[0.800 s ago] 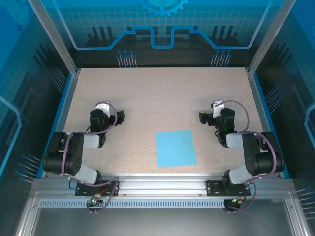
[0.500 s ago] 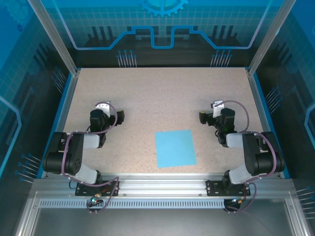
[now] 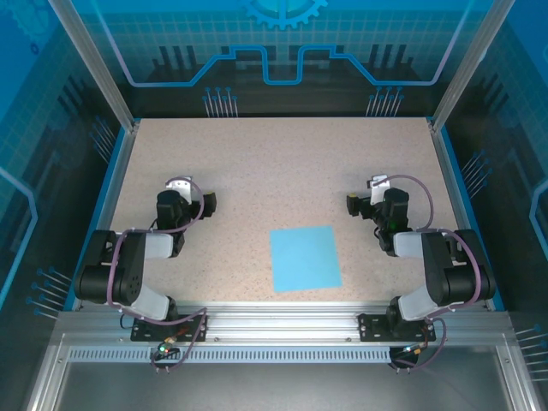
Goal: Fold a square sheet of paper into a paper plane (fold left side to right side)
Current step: Move the square sheet of paper to the center of the table.
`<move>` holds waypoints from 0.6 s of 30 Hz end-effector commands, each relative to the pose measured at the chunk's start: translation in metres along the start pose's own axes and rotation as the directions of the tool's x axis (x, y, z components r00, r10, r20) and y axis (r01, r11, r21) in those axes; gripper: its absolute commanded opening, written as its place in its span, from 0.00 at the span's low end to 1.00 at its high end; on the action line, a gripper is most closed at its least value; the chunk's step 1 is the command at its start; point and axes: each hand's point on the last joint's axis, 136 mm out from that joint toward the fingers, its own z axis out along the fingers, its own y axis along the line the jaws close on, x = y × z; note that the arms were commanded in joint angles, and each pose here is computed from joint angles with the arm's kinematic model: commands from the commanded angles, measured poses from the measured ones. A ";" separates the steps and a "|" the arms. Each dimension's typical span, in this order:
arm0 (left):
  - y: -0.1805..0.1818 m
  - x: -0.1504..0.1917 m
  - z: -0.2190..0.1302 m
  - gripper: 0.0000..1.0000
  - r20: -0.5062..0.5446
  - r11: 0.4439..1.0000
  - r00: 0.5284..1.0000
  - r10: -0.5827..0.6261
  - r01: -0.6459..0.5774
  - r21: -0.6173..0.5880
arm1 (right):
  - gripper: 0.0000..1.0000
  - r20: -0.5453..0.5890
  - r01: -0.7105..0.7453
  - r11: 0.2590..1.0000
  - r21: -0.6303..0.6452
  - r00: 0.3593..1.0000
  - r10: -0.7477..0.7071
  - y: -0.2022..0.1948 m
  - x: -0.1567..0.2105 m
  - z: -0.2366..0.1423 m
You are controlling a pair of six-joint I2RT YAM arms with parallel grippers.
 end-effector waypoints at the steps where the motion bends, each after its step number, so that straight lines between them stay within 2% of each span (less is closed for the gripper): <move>1: 0.004 -0.037 -0.011 0.99 0.045 0.999 0.999 -0.025 0.026 -0.033 | 1.00 0.036 -0.031 0.999 0.045 0.999 0.030 -0.010 -0.024 -0.002; 6: 0.005 -0.069 -0.045 0.99 0.102 0.996 0.994 -0.027 0.036 -0.085 | 1.00 -0.001 -0.036 0.997 0.074 0.999 0.036 -0.013 -0.047 -0.019; 10: 0.001 -0.089 -0.070 0.99 0.106 0.989 0.987 -0.119 0.128 -0.080 | 1.00 -0.052 -0.067 0.993 0.096 0.996 0.072 -0.009 -0.060 -0.040; 13: -0.004 -0.093 -0.083 0.99 0.046 0.950 0.952 -0.302 0.305 -0.065 | 1.00 -0.108 -0.123 0.989 0.085 0.985 0.132 0.004 -0.070 -0.058; 16: -0.020 -0.083 -0.087 0.99 -0.085 0.880 0.876 -0.475 0.474 -0.039 | 1.00 -0.180 -0.174 0.983 0.064 0.967 0.183 0.024 -0.075 -0.076; 18: -0.036 -0.074 -0.085 0.99 -0.191 0.844 0.828 -0.527 0.536 -0.004 | 1.00 -0.231 -0.172 0.985 0.025 0.958 0.173 0.045 -0.075 -0.087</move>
